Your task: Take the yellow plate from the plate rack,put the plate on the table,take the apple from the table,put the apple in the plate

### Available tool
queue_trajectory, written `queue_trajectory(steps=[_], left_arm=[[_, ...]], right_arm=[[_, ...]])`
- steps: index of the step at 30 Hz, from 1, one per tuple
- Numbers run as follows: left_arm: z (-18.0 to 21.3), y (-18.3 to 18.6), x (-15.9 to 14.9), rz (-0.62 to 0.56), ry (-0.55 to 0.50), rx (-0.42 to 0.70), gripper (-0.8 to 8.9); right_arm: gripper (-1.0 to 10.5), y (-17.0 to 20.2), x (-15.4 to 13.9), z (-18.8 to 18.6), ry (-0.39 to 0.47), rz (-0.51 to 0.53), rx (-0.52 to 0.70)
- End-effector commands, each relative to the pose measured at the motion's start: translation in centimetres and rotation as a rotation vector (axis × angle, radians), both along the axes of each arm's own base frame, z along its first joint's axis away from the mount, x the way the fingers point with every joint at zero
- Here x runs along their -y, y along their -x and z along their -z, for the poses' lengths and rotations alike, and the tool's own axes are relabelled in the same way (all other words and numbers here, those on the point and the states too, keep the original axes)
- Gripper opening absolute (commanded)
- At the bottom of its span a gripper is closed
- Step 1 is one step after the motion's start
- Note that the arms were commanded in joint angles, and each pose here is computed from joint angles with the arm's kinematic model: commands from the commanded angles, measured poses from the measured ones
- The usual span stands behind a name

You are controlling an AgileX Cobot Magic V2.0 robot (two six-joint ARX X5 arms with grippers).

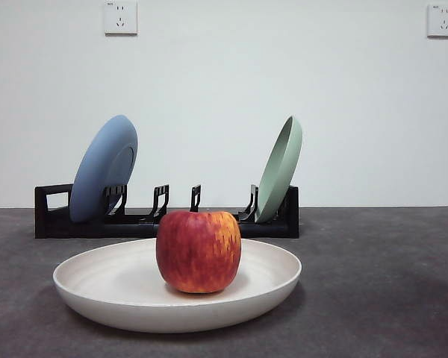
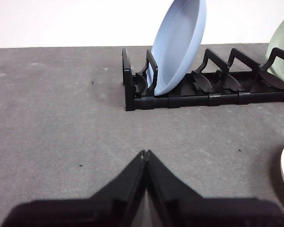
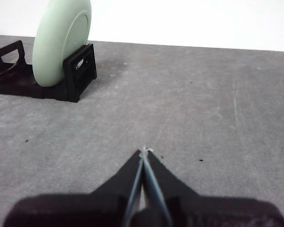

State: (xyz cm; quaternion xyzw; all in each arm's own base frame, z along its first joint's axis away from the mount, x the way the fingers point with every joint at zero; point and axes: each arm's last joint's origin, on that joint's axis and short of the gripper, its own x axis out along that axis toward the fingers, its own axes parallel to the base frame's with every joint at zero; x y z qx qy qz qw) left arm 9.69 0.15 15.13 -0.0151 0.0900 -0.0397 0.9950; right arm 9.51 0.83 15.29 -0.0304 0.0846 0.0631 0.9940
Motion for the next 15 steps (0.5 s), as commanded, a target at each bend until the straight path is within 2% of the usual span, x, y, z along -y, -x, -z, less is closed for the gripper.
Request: queue_trajectory(steps=[1, 15], left_arm=[[0.31, -0.05, -0.04, -0.006, 0.010, -0.005, -0.03], [0.31, -0.05, -0.04, -0.006, 0.010, -0.005, -0.03]], right_arm=[[0.0, -0.04, 0.01, 0.24, -0.014, 0.006, -0.002], [0.0, -0.06, 0.02, 0.26, -0.013, 0.008, -0.005]])
